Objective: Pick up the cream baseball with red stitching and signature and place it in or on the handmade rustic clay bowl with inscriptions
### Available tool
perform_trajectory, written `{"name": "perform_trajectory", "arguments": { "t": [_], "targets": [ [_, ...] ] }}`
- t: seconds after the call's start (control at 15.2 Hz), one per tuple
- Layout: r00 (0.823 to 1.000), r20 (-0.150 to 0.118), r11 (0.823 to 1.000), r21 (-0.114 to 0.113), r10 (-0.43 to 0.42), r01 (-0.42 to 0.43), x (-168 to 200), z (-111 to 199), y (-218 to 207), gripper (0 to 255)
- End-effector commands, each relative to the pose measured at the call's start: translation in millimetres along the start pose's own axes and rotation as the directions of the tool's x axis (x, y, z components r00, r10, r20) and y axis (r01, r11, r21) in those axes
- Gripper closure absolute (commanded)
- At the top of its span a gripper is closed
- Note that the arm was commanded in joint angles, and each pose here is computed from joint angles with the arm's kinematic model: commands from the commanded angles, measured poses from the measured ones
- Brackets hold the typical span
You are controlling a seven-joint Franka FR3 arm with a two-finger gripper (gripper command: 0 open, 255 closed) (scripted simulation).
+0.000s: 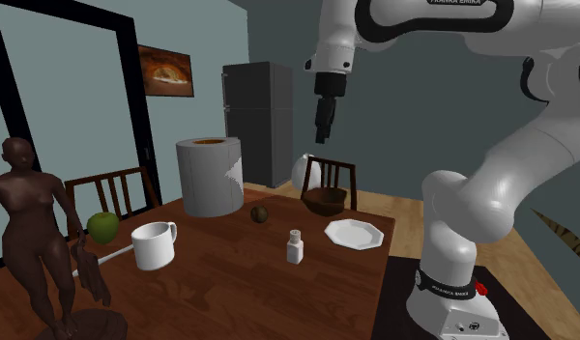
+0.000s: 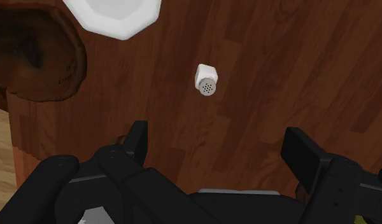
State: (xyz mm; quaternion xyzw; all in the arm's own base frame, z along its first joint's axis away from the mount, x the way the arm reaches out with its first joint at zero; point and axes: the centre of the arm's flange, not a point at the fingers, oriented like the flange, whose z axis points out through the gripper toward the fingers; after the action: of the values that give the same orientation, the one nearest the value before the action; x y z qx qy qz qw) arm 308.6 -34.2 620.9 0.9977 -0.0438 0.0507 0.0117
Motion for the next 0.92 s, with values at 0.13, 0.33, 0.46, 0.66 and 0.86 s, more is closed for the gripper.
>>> {"name": "perform_trajectory", "arguments": {
  "t": [0.13, 0.33, 0.46, 0.66, 0.86],
  "targets": [
    [1.0, -0.004, 1.0, 0.01, 0.012, -0.012, 13, 20, 12, 0],
    [0.999, -0.01, 0.999, 0.025, 0.031, -0.031, 33, 49, 31, 0],
    [0.999, -0.014, 0.998, 0.036, 0.043, -0.043, 46, 69, 43, 0],
    [0.998, -0.019, 0.997, 0.051, 0.062, -0.061, 66, 99, 62, 0],
    [0.996, -0.024, 0.995, 0.067, 0.081, -0.079, 85, 129, 80, 0]
  ]
}}
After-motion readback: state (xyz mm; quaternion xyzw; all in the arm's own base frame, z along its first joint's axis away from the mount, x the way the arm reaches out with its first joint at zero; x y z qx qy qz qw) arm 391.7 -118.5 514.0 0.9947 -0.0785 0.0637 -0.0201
